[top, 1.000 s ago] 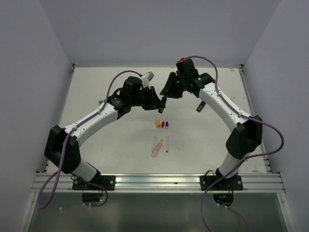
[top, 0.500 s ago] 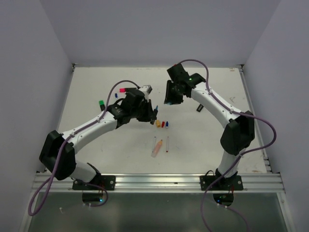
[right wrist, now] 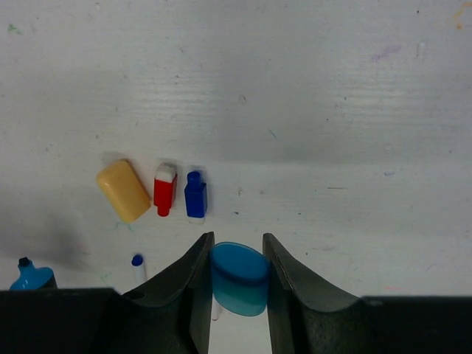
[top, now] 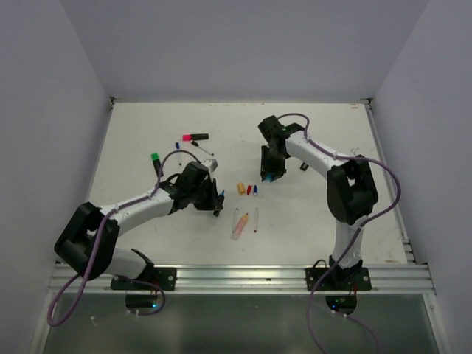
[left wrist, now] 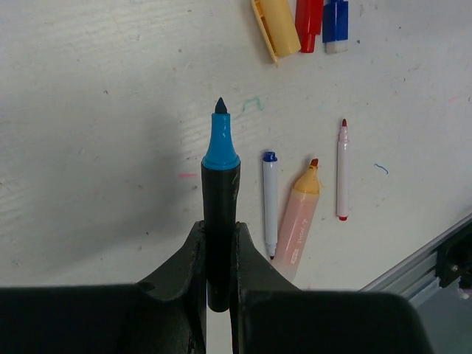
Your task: Open the pen caps
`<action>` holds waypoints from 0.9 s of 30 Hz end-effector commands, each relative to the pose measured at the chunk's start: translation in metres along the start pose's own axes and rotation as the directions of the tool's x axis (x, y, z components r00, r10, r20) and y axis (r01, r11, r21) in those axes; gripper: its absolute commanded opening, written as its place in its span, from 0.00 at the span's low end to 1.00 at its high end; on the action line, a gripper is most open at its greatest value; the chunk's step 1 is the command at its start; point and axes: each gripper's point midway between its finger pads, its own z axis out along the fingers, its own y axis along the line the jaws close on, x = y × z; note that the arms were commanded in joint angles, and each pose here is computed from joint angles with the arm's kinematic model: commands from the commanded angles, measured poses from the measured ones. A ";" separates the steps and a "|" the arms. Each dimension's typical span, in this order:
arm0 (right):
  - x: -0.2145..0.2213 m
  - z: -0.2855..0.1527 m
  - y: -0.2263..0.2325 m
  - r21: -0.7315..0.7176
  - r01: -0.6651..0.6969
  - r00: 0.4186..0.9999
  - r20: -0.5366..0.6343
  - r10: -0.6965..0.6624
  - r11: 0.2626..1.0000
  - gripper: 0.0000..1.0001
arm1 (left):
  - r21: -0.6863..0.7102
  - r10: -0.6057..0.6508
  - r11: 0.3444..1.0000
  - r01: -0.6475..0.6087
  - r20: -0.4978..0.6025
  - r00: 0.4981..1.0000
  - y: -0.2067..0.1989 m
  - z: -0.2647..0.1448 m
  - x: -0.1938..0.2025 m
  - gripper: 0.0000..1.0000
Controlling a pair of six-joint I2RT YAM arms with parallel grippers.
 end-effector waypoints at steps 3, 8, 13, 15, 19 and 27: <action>0.005 0.011 0.005 -0.024 0.027 0.999 -0.030 -0.028 0.999 0.09 | 0.131 -0.016 0.991 0.011 0.039 0.999 -0.018 0.007 0.001 0.00; 0.019 0.027 0.001 -0.020 0.020 0.997 -0.069 -0.021 1.000 0.13 | 0.149 -0.051 0.988 0.048 0.016 0.999 -0.012 0.012 0.017 0.00; 0.029 0.040 0.000 -0.017 0.005 0.996 -0.091 -0.007 1.000 0.22 | 0.148 -0.082 0.986 0.080 0.006 0.997 -0.007 0.015 0.026 0.11; 0.032 0.045 -0.001 -0.014 0.004 0.996 -0.093 -0.005 1.000 0.24 | 0.142 -0.085 0.986 0.085 -0.002 0.996 -0.005 0.017 0.030 0.14; 0.034 0.052 -0.003 -0.007 0.007 0.995 -0.101 -0.007 1.000 0.30 | 0.137 -0.092 0.986 0.093 -0.009 0.996 -0.003 0.018 0.032 0.20; 0.027 0.050 0.000 -0.010 0.004 0.997 -0.077 -0.005 1.000 0.49 | 0.096 -0.088 0.991 0.089 -0.018 0.996 0.006 0.013 0.038 0.46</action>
